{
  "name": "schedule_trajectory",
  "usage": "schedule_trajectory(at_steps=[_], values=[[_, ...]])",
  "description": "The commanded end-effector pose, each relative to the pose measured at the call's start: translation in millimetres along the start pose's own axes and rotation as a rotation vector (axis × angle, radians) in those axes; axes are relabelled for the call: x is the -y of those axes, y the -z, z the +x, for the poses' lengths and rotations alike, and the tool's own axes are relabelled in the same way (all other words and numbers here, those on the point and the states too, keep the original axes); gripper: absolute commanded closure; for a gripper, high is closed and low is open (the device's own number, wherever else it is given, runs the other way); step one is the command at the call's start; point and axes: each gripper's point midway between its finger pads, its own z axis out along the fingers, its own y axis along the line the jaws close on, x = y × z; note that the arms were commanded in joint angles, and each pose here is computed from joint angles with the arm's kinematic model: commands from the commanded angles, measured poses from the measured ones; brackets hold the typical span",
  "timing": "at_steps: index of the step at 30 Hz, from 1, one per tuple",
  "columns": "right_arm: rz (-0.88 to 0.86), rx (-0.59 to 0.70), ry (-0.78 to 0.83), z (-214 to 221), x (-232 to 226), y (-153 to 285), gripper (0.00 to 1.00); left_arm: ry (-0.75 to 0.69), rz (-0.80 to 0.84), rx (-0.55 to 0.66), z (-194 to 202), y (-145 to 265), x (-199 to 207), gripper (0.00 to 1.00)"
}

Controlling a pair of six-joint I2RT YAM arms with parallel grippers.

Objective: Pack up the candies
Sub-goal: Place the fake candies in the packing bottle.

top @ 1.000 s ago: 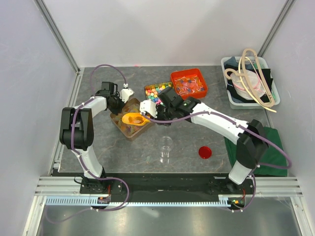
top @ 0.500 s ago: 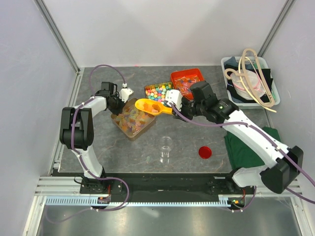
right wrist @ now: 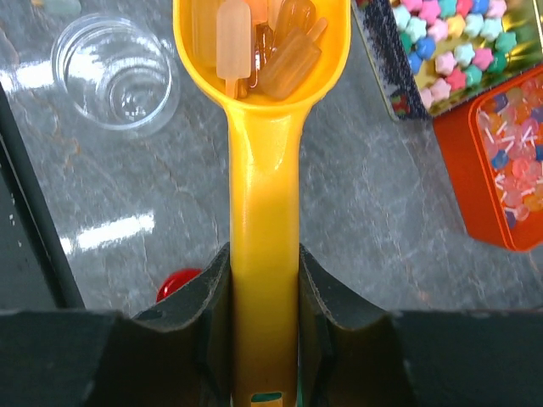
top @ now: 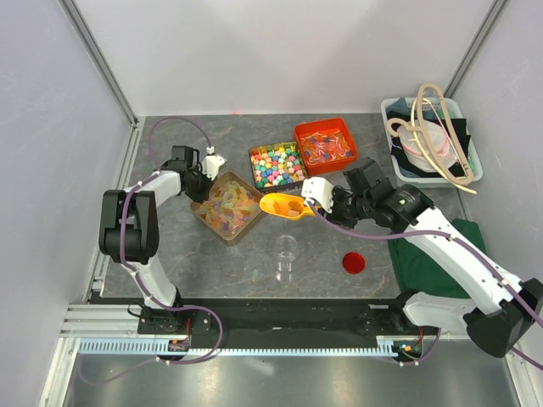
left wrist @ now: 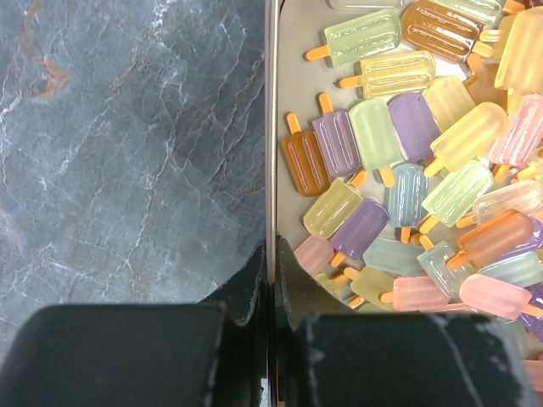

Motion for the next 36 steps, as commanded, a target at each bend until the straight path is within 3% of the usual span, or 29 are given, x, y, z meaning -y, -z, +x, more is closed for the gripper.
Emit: schedule_trajectory(at_steps=[1, 16, 36], values=[[0.011, -0.057, 0.027, 17.6, -7.9, 19.1, 1.00, 0.054, -0.028, 0.011, 0.6, 12.6, -4.1, 0.98], [-0.044, -0.195, 0.053, 64.9, -40.5, 44.1, 1.00, 0.107, -0.032, -0.006, 2.5, 13.7, -11.8, 0.98], [-0.073, -0.326, 0.160, 56.7, -34.8, 66.6, 1.00, 0.136, -0.023, -0.023, 6.9, 6.6, -10.5, 0.98]])
